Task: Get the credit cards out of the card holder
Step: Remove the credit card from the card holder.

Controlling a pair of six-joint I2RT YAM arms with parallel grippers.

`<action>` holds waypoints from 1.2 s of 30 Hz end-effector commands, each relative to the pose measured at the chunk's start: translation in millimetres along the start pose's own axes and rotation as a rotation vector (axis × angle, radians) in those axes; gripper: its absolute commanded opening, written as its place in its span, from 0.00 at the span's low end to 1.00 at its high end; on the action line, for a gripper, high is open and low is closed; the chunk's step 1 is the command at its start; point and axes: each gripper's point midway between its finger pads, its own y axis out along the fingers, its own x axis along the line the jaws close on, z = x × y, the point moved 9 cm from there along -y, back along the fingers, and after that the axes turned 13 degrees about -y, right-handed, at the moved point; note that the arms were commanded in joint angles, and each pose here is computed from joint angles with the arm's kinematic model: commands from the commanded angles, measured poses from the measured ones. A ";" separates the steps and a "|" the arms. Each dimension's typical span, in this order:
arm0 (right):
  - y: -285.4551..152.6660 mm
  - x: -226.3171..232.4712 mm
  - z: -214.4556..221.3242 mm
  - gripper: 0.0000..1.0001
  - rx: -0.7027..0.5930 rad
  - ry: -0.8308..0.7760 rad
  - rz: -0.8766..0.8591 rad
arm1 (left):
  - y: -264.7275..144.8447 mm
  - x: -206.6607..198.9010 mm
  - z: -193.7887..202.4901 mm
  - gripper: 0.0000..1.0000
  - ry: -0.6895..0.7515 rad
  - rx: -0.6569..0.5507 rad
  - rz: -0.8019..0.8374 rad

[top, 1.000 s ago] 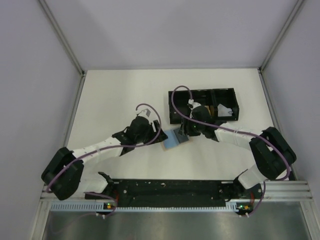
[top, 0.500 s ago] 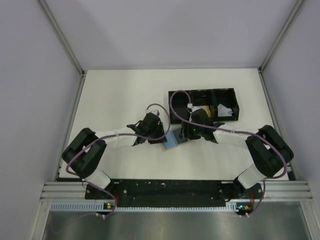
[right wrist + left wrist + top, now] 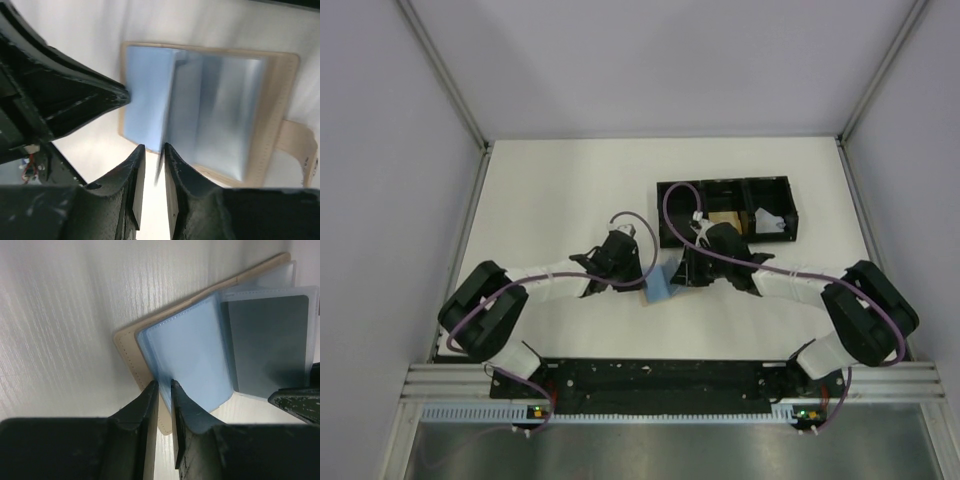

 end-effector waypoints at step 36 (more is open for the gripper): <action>16.4 11.7 -24.4 0.34 -0.035 -0.073 -0.117 | -43.4 -25.1 -4.3 0.27 -0.063 -0.079 0.204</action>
